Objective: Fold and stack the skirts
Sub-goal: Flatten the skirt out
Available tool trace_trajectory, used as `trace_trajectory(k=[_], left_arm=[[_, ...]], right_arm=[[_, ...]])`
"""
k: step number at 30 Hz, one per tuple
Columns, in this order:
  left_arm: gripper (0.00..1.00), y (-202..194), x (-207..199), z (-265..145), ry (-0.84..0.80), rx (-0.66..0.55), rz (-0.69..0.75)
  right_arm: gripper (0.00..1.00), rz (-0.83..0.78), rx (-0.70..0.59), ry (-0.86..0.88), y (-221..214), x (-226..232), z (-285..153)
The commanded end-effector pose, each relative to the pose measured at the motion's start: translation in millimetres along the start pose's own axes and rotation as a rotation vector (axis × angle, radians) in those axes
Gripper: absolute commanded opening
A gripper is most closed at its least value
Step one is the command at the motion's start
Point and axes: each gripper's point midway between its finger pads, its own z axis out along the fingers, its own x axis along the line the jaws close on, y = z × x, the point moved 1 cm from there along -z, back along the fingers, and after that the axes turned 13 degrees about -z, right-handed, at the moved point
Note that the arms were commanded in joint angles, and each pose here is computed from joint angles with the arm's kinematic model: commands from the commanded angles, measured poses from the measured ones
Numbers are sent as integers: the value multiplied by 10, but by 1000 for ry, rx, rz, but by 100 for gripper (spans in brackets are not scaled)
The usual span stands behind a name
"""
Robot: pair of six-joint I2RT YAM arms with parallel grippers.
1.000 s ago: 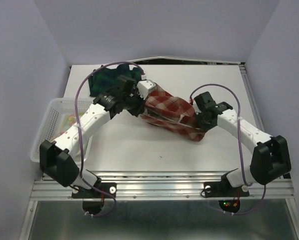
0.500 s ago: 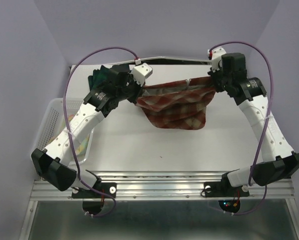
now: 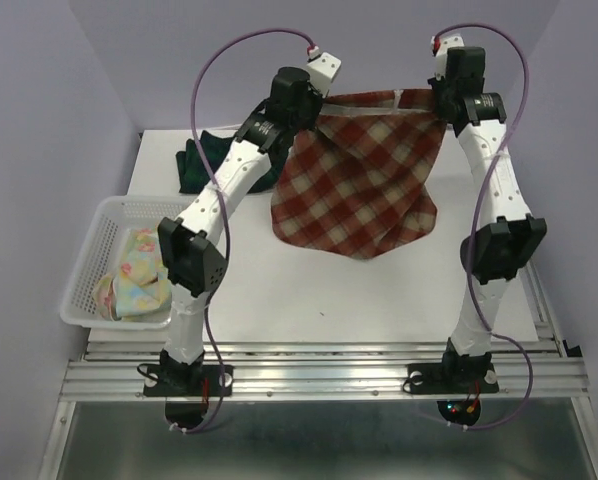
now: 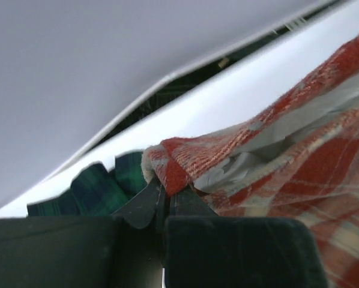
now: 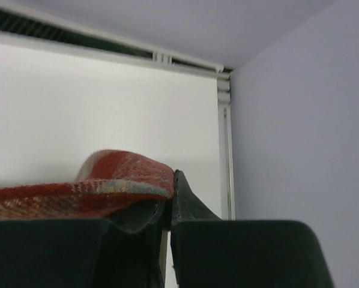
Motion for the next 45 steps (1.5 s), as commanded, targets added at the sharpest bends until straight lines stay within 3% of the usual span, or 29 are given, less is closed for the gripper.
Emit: trace_trajectory(k=[1,5,9,12,14,15,17,18,19,20,23,24,27,28,32,35,36,37,38,40,42,43,45], left_arm=[[0,794,497,135,198,-266,-59],[0,1429,608,52,216,-571,-143],[0,1855,617,-294,147,-754,-209],[0,2007,592,-570,104,-817,-210],[0,1946,534,-607,52,-806,-181],[0,1734,506,-523,40,-744,-151],[0,1363,406,-358,-5,-620,-101],[0,845,398,-126,-6,-495,-86],[0,651,392,-162,-10,-451,-62],[0,-39,298,8,-64,-301,-25],[0,-802,207,-86,-119,-136,57],[0,-1324,187,-153,-131,-13,66],[0,-2151,150,-414,-169,217,149],[1,-2306,129,-507,-205,265,185],[8,-2682,106,-872,-243,365,202],[15,-2794,-13,-1054,-292,410,217],[21,-2880,-87,-1162,-331,460,225],[22,-2858,-87,-1165,-332,453,230],[34,-2917,-174,-1248,-379,484,231],[50,-2875,-254,-1358,-435,475,254],[67,-2793,-350,-1506,-493,454,261],[80,-2749,-368,-1559,-515,440,276],[82,-2663,-426,-1669,-551,419,280]], right_arm=[[1,136,-159,-283,570,-787,5],[1,189,-292,-466,883,-1216,-203],[1,272,-460,-574,1154,-1623,-799],[1,312,-551,-601,1250,-1819,-1254],[1,291,-531,-565,1161,-1706,-1193],[1,279,-548,-545,1133,-1704,-1350],[1,190,-442,-435,790,-1256,-919],[1,162,-406,-394,642,-1097,-816],[1,126,-377,-360,485,-976,-813],[1,44,-269,-246,59,-517,-466],[1,-88,-108,-44,-688,161,-239],[1,-141,-14,72,-1168,571,-127],[1,-248,135,256,-1875,1058,-220],[1,-304,210,334,-2224,1246,-307],[1,-364,243,488,-2568,1460,-697],[21,-392,211,631,-2583,1576,-989],[40,-419,208,700,-2590,1611,-1112],[51,-421,183,728,-2564,1654,-1125],[62,-427,210,783,-2623,1688,-1240],[81,-435,159,842,-2516,1707,-1348],[92,-417,111,883,-2375,1697,-1480],[94,-421,75,896,-2295,1679,-1542],[96,-401,45,940,-2193,1667,-1693]])
